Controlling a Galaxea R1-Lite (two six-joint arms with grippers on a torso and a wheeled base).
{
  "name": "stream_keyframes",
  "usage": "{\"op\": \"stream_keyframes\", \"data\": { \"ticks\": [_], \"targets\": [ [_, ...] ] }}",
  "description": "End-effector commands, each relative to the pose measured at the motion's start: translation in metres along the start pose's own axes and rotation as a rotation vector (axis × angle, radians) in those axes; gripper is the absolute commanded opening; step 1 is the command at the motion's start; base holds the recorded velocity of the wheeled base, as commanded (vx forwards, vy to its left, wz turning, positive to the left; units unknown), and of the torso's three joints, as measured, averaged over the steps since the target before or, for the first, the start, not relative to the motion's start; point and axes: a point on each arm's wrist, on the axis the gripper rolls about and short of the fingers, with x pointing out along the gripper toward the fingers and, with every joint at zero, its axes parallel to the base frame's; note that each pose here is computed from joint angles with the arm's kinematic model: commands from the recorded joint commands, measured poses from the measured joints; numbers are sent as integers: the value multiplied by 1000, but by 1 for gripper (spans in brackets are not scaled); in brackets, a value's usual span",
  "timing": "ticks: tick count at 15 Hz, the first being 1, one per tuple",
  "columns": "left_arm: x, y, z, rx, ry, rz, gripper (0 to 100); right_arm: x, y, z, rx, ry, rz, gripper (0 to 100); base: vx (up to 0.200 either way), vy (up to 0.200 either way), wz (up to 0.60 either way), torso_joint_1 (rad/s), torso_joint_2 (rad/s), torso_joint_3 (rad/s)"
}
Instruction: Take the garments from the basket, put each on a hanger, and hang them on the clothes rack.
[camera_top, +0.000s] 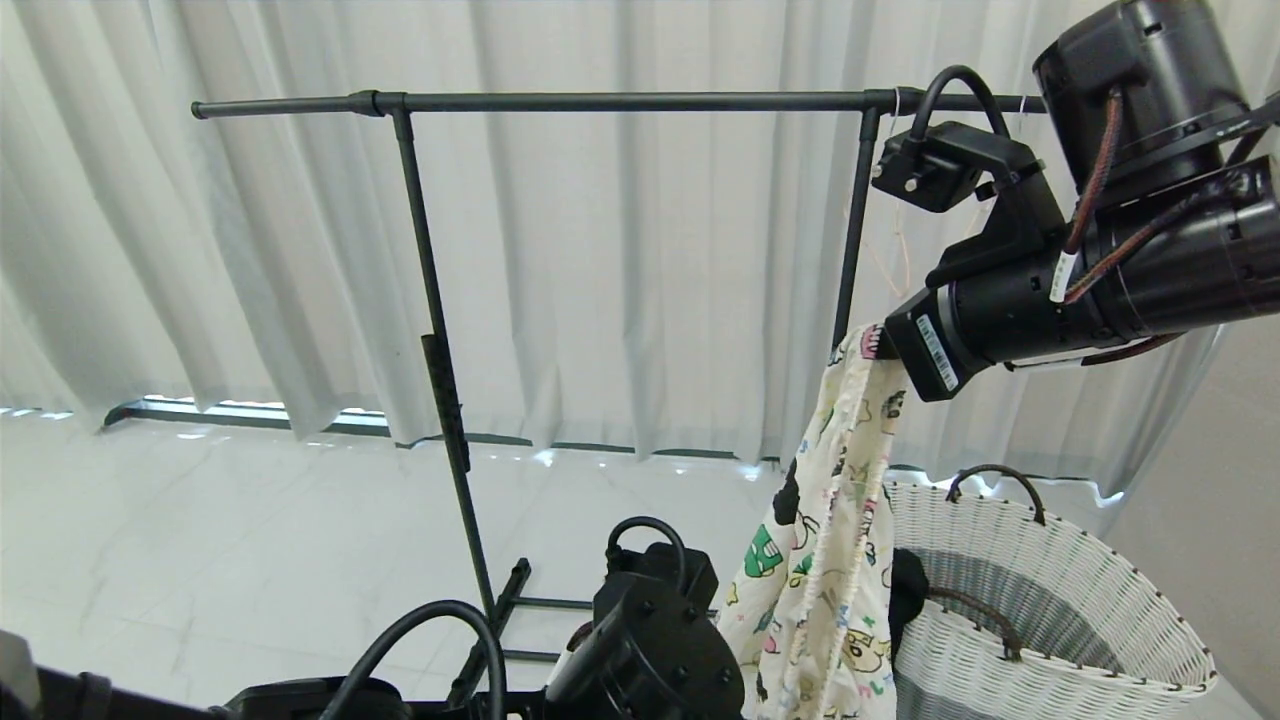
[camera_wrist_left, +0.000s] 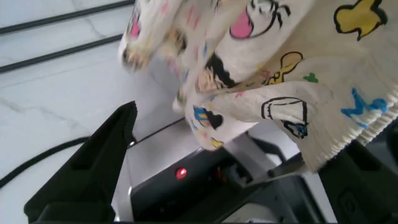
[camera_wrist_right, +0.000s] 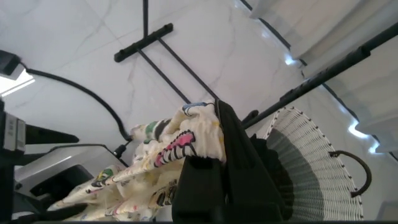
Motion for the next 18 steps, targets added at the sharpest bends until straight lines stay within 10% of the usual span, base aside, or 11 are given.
{"op": "stream_keyframes", "data": {
  "ticks": [1,2,13,18],
  "targets": [
    [-6,3,-4,3,4,1,100,-5,-1,1,0,-11,-5,0,0,0,0,0,0,0],
    [-7,3,-3,3,1,-1,0,-8,-1,0,0,-14,-19,0,0,0,0,0,0,0],
    [-94,21,48,230,-195,43,0,-86,-4,-103,48,108,-105,0,0,0,0,0,0,0],
    [-152,-1,106,280,-234,4,0,-107,-11,-74,62,-16,-129,0,0,0,0,0,0,0]
  ]
}}
